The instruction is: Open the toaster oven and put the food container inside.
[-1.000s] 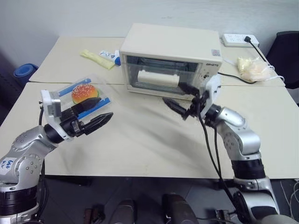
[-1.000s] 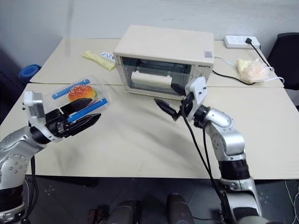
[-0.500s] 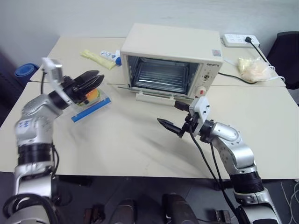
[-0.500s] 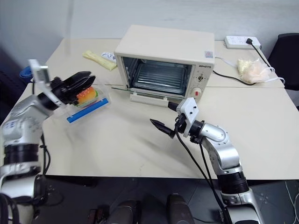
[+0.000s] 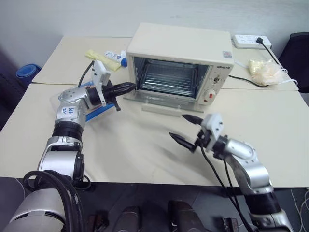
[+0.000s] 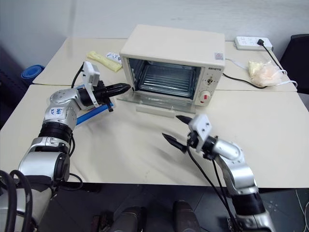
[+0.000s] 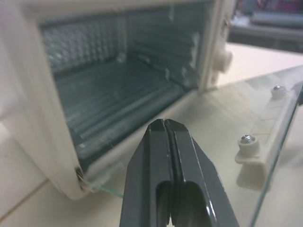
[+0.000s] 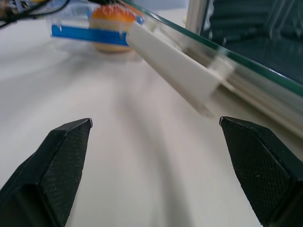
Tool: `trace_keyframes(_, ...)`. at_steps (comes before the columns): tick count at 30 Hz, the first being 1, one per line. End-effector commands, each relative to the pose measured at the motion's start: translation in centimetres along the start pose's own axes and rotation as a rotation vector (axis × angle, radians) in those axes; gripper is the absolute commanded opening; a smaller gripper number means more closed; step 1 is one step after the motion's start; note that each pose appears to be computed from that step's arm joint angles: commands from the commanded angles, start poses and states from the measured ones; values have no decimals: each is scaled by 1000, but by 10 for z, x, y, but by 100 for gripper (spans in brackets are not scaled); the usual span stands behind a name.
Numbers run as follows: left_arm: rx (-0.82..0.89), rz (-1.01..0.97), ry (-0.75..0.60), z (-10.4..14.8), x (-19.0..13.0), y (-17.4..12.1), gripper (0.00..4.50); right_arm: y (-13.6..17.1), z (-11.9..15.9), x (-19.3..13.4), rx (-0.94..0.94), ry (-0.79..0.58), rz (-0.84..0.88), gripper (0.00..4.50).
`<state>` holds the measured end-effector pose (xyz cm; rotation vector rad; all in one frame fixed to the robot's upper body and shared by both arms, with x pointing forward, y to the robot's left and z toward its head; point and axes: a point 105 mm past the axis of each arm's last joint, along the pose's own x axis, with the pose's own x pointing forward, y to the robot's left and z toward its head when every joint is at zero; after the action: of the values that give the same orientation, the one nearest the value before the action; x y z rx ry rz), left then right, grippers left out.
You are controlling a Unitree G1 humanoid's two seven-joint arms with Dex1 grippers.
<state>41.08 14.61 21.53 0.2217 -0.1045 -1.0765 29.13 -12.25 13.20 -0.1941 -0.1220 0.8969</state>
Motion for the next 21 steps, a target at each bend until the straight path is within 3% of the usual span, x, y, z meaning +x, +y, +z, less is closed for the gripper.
trace_keyframes(1, 45, -2, 40, -1, -6, -3, 1, 0, 10, -30, -56, -27, -56, 450)
trace_keyframes(9, 46, 14, 167, -36, -3, -34, 1, -22, 26, -74, -103, -90, -195, 450)
trace_keyframes(17, -41, 126, 108, -41, -11, -44, 1, -39, 37, -71, -90, -158, -181, 450)
trace_keyframes(21, -48, 165, 34, -25, -34, -51, 84, -43, 43, -58, -108, -200, -122, 450)
